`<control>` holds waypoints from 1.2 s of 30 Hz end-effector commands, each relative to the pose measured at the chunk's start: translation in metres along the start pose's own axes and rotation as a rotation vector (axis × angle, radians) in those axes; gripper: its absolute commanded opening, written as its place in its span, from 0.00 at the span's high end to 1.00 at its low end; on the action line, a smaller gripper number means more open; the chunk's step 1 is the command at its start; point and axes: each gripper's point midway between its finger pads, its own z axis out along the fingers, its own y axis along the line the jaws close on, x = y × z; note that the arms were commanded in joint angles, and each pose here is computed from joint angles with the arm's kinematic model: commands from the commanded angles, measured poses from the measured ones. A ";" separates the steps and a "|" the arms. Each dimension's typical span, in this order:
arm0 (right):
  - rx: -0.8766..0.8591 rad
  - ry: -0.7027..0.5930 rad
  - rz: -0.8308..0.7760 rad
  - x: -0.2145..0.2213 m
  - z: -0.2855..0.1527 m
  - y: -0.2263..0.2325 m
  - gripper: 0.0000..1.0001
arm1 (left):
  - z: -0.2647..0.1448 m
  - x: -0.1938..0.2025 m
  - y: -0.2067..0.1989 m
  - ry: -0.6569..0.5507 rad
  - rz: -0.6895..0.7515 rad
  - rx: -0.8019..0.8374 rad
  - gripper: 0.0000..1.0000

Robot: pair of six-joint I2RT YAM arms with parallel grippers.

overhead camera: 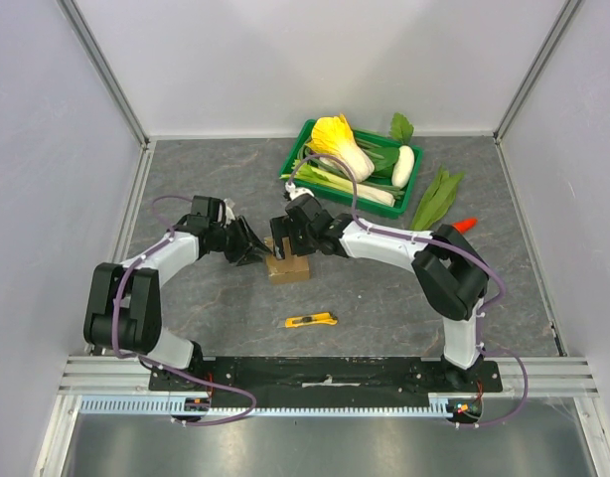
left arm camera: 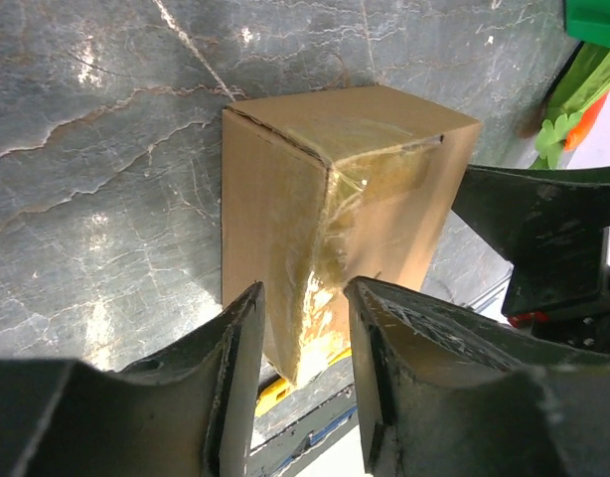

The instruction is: Unpack the express box

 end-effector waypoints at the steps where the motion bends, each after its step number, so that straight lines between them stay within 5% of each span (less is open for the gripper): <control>1: 0.008 0.024 -0.055 0.006 0.003 0.001 0.02 | -0.017 -0.017 -0.020 -0.085 0.095 0.031 0.53; 27: 0.268 0.136 -0.155 0.047 0.018 -0.051 0.12 | -0.006 -0.016 0.007 -0.055 0.125 -0.073 0.78; 36: 0.294 0.145 -0.145 0.050 0.020 -0.054 0.15 | -0.015 -0.025 0.033 -0.089 0.162 -0.237 0.88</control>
